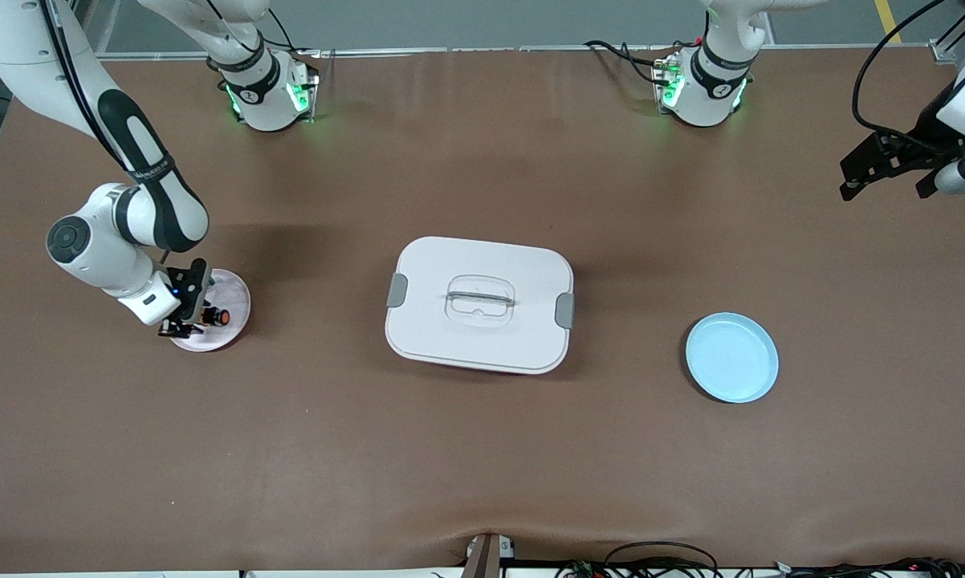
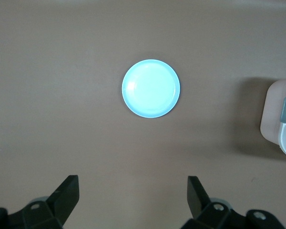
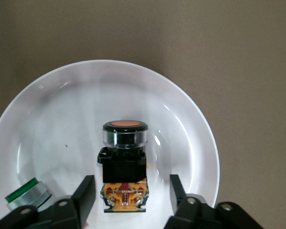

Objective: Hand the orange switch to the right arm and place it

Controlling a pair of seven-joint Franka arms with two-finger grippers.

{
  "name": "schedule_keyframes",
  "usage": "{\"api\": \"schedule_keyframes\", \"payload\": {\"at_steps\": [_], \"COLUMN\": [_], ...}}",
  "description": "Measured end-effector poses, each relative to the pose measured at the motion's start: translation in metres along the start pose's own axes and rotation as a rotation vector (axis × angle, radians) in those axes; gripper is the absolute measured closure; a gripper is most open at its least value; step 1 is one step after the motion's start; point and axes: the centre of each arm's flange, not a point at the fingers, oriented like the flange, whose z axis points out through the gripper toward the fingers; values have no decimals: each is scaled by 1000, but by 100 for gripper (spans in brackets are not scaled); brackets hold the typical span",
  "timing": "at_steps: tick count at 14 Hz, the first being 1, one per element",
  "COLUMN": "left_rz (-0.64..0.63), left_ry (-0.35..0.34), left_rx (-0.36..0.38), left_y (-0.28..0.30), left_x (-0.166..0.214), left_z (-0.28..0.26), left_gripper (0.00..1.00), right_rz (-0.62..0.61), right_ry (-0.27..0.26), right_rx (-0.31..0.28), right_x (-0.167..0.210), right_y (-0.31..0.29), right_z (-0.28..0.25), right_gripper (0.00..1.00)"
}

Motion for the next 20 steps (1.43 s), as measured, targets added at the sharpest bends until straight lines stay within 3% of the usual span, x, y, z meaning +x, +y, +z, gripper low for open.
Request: {"api": "schedule_keyframes", "payload": {"at_steps": [2, 3, 9, 20], "left_rz": [4, 6, 6, 5], "left_ry": [0, 0, -3, -1], "left_rx": [0, 0, 0, -1], "left_y": [2, 3, 3, 2], "left_x": [0, 0, 1, 1], "left_z": [0, 0, 2, 1], "left_gripper": [0, 0, 0, 0], "right_rz": [0, 1, 69, 631], "right_ry": [6, 11, 39, -49], "right_rx": [31, 62, 234, 333], "right_x": [0, 0, 0, 28], "right_y": [2, 6, 50, 50], "right_z": [0, -3, -69, -214], "right_gripper": [4, 0, 0, 0]}}
